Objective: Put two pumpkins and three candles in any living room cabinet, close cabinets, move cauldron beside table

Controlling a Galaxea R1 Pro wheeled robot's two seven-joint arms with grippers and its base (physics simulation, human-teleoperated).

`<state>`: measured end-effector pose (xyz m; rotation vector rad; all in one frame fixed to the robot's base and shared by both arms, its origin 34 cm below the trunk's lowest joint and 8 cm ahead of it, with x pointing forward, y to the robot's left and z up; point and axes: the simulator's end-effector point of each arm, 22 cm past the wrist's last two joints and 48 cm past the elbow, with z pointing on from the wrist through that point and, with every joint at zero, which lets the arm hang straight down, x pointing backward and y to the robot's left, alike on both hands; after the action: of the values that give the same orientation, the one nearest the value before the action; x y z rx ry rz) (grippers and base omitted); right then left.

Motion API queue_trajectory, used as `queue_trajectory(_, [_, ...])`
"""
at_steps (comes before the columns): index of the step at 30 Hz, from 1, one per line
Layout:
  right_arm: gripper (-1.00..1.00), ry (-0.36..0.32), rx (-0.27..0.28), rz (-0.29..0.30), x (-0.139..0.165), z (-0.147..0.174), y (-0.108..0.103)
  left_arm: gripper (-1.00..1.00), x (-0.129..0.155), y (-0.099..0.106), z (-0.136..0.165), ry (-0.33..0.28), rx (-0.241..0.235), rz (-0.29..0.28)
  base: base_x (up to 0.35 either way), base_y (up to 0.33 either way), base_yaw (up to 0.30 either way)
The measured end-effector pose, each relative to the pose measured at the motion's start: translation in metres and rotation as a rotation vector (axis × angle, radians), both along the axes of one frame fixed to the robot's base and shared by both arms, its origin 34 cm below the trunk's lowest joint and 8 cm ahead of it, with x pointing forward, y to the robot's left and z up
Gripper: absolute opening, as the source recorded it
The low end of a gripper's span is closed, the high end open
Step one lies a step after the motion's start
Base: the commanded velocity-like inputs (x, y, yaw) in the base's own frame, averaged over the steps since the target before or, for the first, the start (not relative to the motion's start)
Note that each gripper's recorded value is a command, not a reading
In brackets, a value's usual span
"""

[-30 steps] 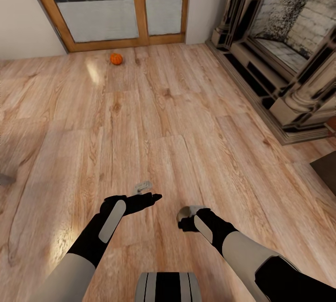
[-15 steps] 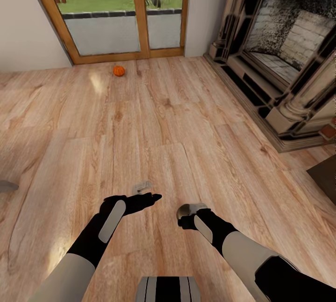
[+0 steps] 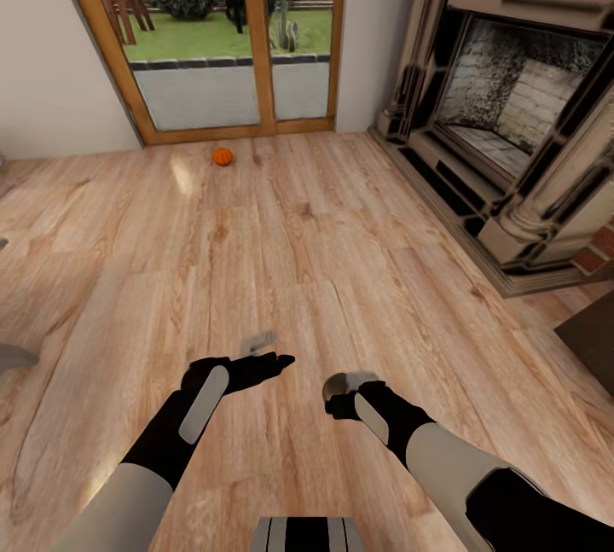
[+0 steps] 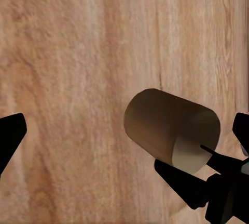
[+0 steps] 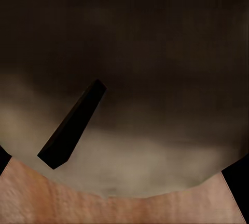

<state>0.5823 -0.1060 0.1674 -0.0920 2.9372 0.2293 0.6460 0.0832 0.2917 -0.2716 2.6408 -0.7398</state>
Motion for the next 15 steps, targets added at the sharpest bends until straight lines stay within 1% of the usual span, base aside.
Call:
queue_trajectory(5, [-1.0, -0.029, -0.001, 0.001, 0.009, 0.015, 0.0, 1.0, 0.006, 0.001, 0.017, -0.029, -0.001, 0.002, 0.0, 0.0, 0.0])
queue_trajectory(6, [-1.0, -0.034, -0.001, 0.001, 0.011, 0.018, 0.0, 1.0, 0.008, 0.003, 0.02, -0.034, -0.001, 0.008, 0.0, 0.0, 0.0])
queue_trajectory(8, [-1.0, -0.046, -0.001, 0.001, 0.014, 0.024, 0.0, 1.0, 0.013, 0.014, 0.026, -0.044, -0.002, 0.034, 0.0, 0.0, 0.0])
queue_trajectory(15, [-1.0, -0.086, 0.0, 0.001, 0.026, 0.045, 0.0, 1.0, 0.023, 0.022, 0.05, -0.083, -0.006, 0.056, 0.0, 0.0, 0.0])
